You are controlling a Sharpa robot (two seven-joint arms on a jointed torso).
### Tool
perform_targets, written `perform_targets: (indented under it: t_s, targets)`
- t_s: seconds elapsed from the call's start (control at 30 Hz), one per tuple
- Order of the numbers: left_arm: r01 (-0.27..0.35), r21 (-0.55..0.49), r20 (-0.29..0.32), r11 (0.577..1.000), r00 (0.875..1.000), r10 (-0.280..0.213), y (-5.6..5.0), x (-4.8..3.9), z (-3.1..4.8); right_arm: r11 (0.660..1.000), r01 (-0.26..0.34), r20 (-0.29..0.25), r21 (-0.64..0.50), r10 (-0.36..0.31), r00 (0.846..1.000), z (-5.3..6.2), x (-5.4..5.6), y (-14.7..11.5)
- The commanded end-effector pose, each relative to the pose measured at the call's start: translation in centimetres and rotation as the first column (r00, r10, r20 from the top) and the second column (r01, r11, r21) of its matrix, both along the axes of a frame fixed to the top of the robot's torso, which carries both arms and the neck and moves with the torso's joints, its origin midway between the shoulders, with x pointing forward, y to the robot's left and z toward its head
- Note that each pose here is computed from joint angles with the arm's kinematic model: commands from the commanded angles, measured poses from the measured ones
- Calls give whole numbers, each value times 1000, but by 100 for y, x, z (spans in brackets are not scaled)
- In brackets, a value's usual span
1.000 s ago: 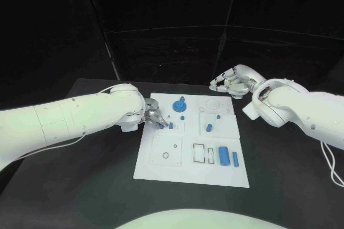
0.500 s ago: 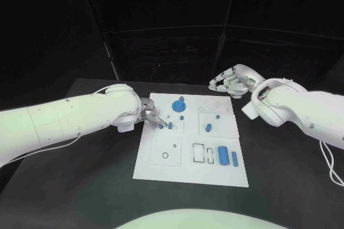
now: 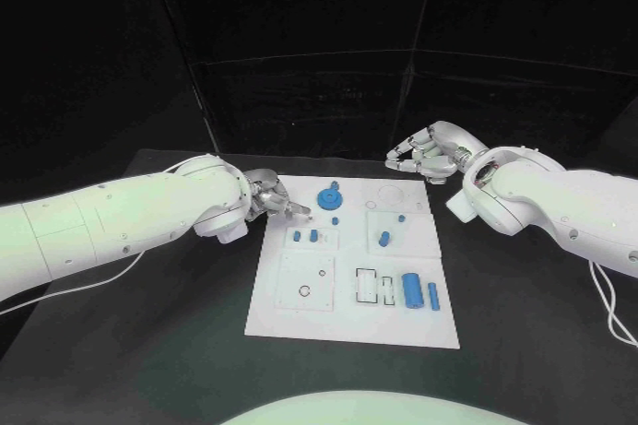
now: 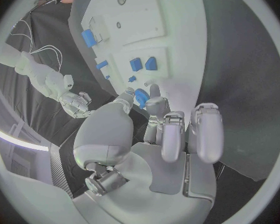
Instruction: Assemble the parts on the task board
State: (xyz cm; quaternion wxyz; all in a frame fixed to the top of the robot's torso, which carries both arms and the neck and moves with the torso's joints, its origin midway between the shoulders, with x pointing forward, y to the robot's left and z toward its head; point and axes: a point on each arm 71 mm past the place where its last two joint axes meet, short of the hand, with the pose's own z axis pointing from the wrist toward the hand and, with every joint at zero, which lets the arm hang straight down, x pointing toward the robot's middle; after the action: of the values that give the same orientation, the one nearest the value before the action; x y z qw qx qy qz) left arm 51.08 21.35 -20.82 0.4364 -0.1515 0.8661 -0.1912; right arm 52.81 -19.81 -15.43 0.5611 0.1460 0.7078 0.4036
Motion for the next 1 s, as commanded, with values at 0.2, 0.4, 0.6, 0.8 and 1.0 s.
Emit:
perform_targets:
  t_s: [0.2, 0.4, 0.6, 0.8, 1.0]
  targets:
    - [26, -285, 128, 958, 992, 12, -155, 67, 137, 1000, -3, -4, 1, 3, 1000, 3, 8, 22]
    - [179, -344, 229, 922, 968, -103, -393, 92, 159, 1000, -5, -2, 2, 5, 1000, 3, 10, 36]
    - [415, -199, 369, 888, 871, -325, -641, 119, 159, 1000, -11, 0, 6, 11, 1000, 4, 11, 76]
    - [512, -34, 403, 858, 793, -457, -780, 129, 92, 1000, -16, 2, 6, 16, 1000, 5, 11, 100]
    - [535, 104, 402, 838, 748, -528, -837, 153, 9, 1000, -18, 4, 6, 18, 1000, 6, 11, 114]
